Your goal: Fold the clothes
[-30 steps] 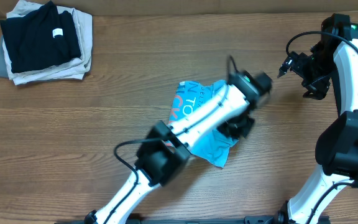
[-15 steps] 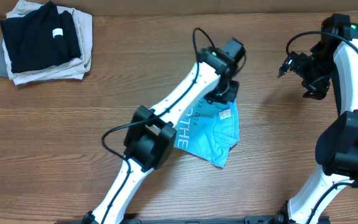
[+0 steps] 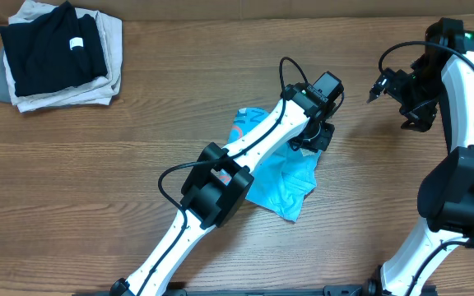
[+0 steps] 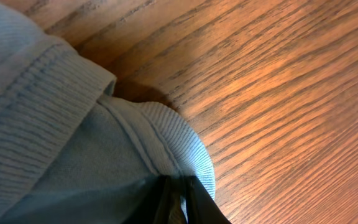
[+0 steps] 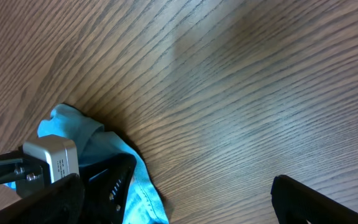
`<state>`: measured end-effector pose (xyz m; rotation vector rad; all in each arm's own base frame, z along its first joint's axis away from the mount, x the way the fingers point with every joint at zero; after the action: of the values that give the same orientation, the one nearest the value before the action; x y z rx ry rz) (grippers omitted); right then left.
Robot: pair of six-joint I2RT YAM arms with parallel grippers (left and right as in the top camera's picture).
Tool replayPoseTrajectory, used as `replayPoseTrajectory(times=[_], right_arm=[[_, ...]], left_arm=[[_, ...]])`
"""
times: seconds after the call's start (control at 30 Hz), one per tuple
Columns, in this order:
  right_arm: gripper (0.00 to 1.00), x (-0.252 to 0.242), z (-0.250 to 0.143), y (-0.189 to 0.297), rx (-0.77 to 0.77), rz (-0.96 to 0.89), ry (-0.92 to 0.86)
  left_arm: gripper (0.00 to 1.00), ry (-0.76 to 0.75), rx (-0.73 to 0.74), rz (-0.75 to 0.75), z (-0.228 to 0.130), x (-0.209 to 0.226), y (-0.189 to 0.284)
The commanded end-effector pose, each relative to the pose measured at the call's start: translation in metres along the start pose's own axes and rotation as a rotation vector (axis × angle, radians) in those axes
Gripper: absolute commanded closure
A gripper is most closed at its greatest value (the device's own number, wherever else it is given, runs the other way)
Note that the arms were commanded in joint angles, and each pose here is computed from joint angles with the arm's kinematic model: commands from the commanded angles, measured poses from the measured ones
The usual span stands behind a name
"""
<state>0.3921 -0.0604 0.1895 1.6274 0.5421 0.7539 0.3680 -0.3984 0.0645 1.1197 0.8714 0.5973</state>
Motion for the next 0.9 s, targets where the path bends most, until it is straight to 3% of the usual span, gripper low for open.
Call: replayPoseTrajectory(times=[0.0,0.23,0.3,0.43,0.6,0.77,0.87], right_arm=[[0.0,0.003,-0.001,0.014,-0.039,0.021,0.009],[0.0,0.003,-0.001,0.014,-0.039,0.021,0.009],[0.0,0.003,-0.001,0.014,-0.039,0.021,0.009],[0.0,0.003,-0.001,0.014,-0.039,0.021,0.009],[0.0,0.003,-0.001,0.014,-0.039,0.021,0.009],[0.0,0.003,-0.001,0.014,-0.039,0.021,0.009],[0.0,0.003,-0.001,0.014,-0.039,0.021,0.009]], left_arm=[[0.86,-0.038,-0.044,-0.038,0.009,-0.015,0.021],[0.85,-0.143,-0.117,-0.053,0.011,-0.032,0.113],[0.79,-0.142,-0.15,-0.052,0.007,-0.033,0.154],[0.71,-0.115,-0.122,0.022,-0.007,-0.014,0.18],[0.75,0.071,0.05,0.196,-0.035,0.035,0.173],[0.87,0.148,0.165,0.199,-0.051,0.057,0.133],[0.91,0.153,0.184,0.123,-0.055,0.055,0.102]])
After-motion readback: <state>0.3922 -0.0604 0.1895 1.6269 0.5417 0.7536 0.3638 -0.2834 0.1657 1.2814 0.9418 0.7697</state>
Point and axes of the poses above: each gripper's point midway between its finger pads, its own y axis back along the fingers, its own x axis along the line the jaws close on, z = x × y, the point moved 6 cm from there along y, back along the fingers, and after that the axes turned 8 degrees about -y, right-handed, at the moved point
